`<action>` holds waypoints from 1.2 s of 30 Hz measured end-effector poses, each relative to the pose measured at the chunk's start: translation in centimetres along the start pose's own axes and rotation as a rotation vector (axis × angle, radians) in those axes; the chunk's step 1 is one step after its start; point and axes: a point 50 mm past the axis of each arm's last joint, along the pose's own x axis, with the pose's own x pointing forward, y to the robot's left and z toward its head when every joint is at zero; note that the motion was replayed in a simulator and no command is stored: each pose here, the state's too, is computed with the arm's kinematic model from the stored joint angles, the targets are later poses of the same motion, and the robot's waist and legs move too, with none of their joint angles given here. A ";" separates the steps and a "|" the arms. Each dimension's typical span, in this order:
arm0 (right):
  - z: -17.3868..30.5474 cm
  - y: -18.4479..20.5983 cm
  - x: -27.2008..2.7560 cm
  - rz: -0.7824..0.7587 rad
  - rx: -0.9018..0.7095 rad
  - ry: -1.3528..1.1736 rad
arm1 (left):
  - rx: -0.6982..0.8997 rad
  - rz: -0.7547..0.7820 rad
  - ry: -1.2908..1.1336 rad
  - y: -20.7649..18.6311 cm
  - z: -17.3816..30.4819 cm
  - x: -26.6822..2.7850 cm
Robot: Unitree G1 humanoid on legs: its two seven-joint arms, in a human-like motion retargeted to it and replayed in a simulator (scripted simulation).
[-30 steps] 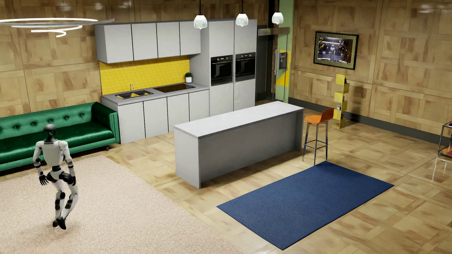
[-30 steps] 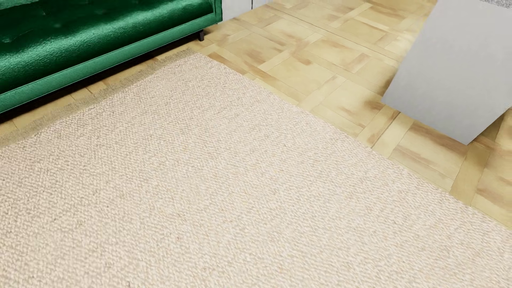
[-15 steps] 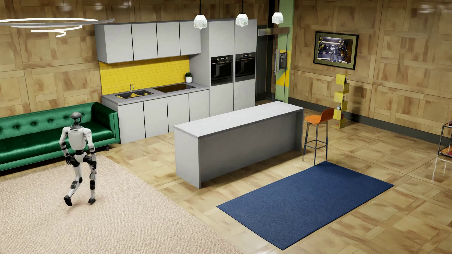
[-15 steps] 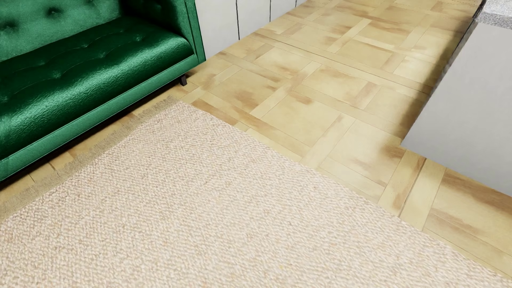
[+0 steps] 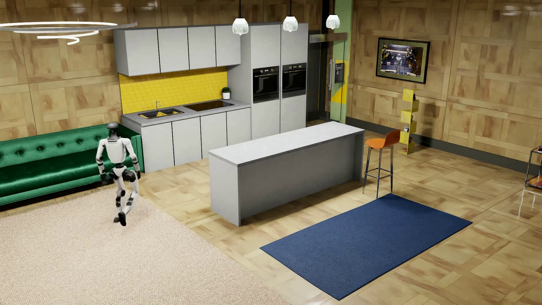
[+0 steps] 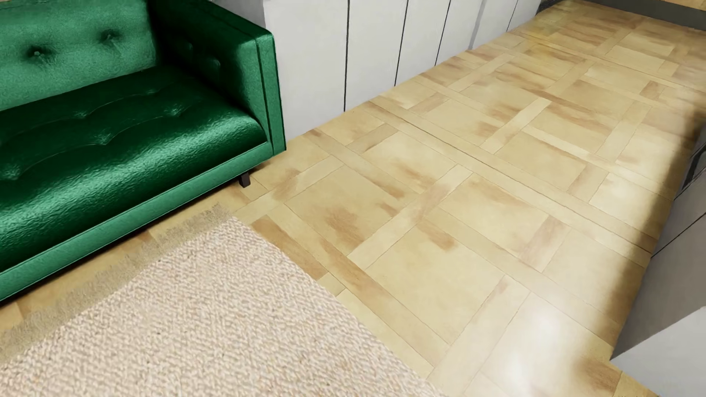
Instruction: Approach the shelves
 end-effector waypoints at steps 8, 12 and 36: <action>-7.6 3.9 -3.0 0.124 -0.052 0.235 | -0.053 0.159 -0.311 5.7 7.9 -0.8; -8.6 4.3 -3.6 0.133 -0.050 0.268 | -0.089 0.118 -0.163 3.8 3.8 -0.3; -12.5 5.6 -6.0 0.150 -0.006 0.412 | -0.008 0.112 -0.211 4.2 4.6 -0.8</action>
